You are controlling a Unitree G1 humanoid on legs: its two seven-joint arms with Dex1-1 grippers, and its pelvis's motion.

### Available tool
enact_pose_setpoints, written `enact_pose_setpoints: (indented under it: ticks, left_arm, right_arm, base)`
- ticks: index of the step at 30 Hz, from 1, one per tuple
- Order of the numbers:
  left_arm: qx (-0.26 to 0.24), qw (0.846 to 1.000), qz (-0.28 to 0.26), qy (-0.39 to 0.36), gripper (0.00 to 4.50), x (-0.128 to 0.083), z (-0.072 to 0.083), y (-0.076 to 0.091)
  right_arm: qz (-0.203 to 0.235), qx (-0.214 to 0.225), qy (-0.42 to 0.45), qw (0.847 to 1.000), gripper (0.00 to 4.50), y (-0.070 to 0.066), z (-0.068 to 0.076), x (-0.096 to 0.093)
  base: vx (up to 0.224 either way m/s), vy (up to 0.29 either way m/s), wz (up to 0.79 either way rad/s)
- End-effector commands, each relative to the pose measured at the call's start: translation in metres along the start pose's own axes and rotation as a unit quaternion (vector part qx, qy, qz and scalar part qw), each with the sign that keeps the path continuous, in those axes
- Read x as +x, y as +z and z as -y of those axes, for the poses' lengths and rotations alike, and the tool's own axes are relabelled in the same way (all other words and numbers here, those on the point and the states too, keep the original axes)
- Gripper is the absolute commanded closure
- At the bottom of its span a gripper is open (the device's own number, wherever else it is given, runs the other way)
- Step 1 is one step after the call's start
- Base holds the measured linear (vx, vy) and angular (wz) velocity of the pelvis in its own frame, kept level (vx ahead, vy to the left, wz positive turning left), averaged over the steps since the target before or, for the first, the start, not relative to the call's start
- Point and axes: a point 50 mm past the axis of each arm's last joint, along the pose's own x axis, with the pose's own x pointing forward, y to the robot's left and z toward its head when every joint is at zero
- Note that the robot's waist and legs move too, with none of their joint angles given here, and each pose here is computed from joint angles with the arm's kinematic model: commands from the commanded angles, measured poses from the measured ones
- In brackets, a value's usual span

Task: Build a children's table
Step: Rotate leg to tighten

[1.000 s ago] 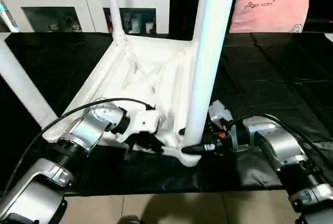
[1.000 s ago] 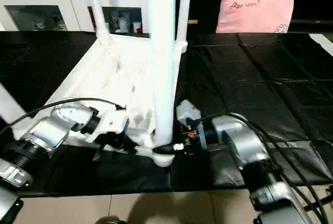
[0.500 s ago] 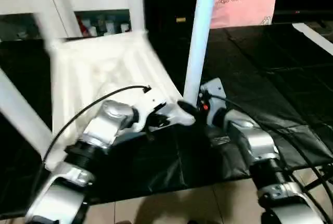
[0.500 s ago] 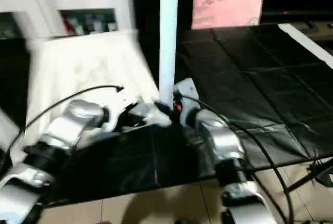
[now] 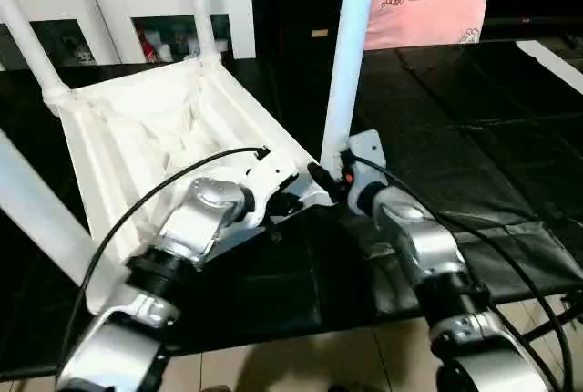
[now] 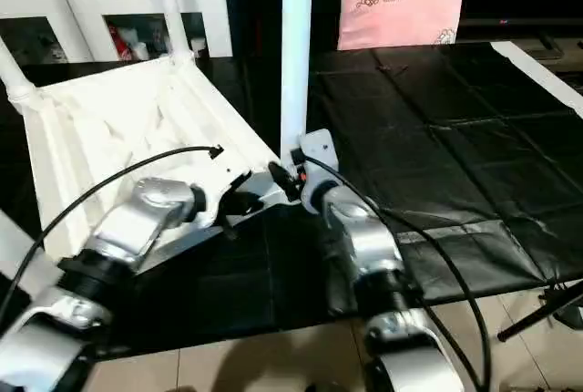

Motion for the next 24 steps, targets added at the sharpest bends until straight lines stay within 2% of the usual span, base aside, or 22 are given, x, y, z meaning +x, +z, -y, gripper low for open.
enact_pose_setpoints:
  ticks: [1,2,3,5,6,8,10,11,13,14,16,17,18,19,24]
  left_arm:
    - [0.051,0.998,0.021,-0.044,4.5,-0.004,0.002,0.011]
    - [0.052,0.997,0.019,-0.049,4.5,-0.005,0.002,0.01]
    - [0.074,0.994,0.014,-0.074,4.5,-0.009,0.002,0.005]
    - [0.083,0.992,0.008,-0.091,4.5,-0.012,0.003,0.002]
    - [0.094,0.989,0.004,-0.117,4.5,-0.016,0.004,-0.002]
    - [0.108,0.982,-0.012,-0.156,4.5,-0.021,0.006,-0.009]
    - [0.114,0.979,-0.016,-0.167,4.5,-0.022,0.007,-0.011]
    - [0.132,0.971,-0.018,-0.199,4.5,-0.026,0.008,-0.014]
    - [0.144,0.965,-0.025,-0.216,4.5,-0.029,0.007,-0.015]
    - [0.155,0.961,-0.032,-0.228,4.5,-0.031,0.006,-0.016]
    - [0.163,0.958,-0.034,-0.235,4.5,-0.031,0.005,-0.015]
    - [0.172,0.951,-0.035,-0.254,4.5,-0.033,0.007,-0.014]
    - [0.173,0.95,-0.034,-0.256,4.5,-0.033,0.007,-0.014]
    - [0.179,0.943,-0.036,-0.277,4.5,-0.034,0.01,-0.012]
    - [0.193,0.935,-0.039,-0.296,4.5,-0.034,0.013,-0.011]
  right_arm:
    - [-0.004,-0.017,0.079,0.997,1.27,-0.006,-0.006,-0.007]
    - [-0.003,-0.027,0.093,0.995,1.15,-0.005,-0.005,-0.01]
    - [-0.011,-0.054,0.137,0.989,1.02,-0.007,-0.003,-0.02]
    - [-0.016,-0.063,0.16,0.985,0.88,-0.007,0.0,-0.026]
    - [-0.018,-0.073,0.177,0.981,0.68,-0.006,0.005,-0.032]
    - [-0.018,-0.088,0.212,0.973,0.57,-0.002,0.013,-0.041]
    - [-0.016,-0.092,0.225,0.97,0.47,-0.001,0.014,-0.044]
    - [-0.02,-0.087,0.262,0.961,0.4,0.001,0.017,-0.05]
    - [-0.029,-0.087,0.292,0.952,0.13,0.002,0.018,-0.054]
    - [-0.04,-0.091,0.318,0.943,0.08,0.002,0.019,-0.057]
    - [-0.048,-0.092,0.335,0.936,0.04,0.001,0.019,-0.059]
    - [-0.063,-0.098,0.36,0.926,0.04,0.0,0.019,-0.061]
    - [-0.065,-0.099,0.363,0.924,0.04,0.0,0.019,-0.062]
    - [-0.078,-0.106,0.378,0.916,0.04,-0.001,0.02,-0.063]
    - [-0.083,-0.096,0.404,0.906,0.04,-0.001,0.019,-0.063]
  base:
    - [0.0,0.0,0.0]
    - [0.0,0.0,0.0]
    - [0.0,0.0,0.0]
    - [0.0,0.0,0.0]
    - [0.0,0.0,0.0]
    - [0.0,0.0,0.0]
    - [0.0,0.0,0.0]
    - [0.0,0.0,0.0]
    - [0.0,0.0,0.0]
    - [0.0,0.0,0.0]
    - [0.0,0.0,0.0]
    - [0.0,0.0,0.0]
    - [0.0,0.0,0.0]
    - [0.0,0.0,0.0]
    - [0.0,0.0,0.0]
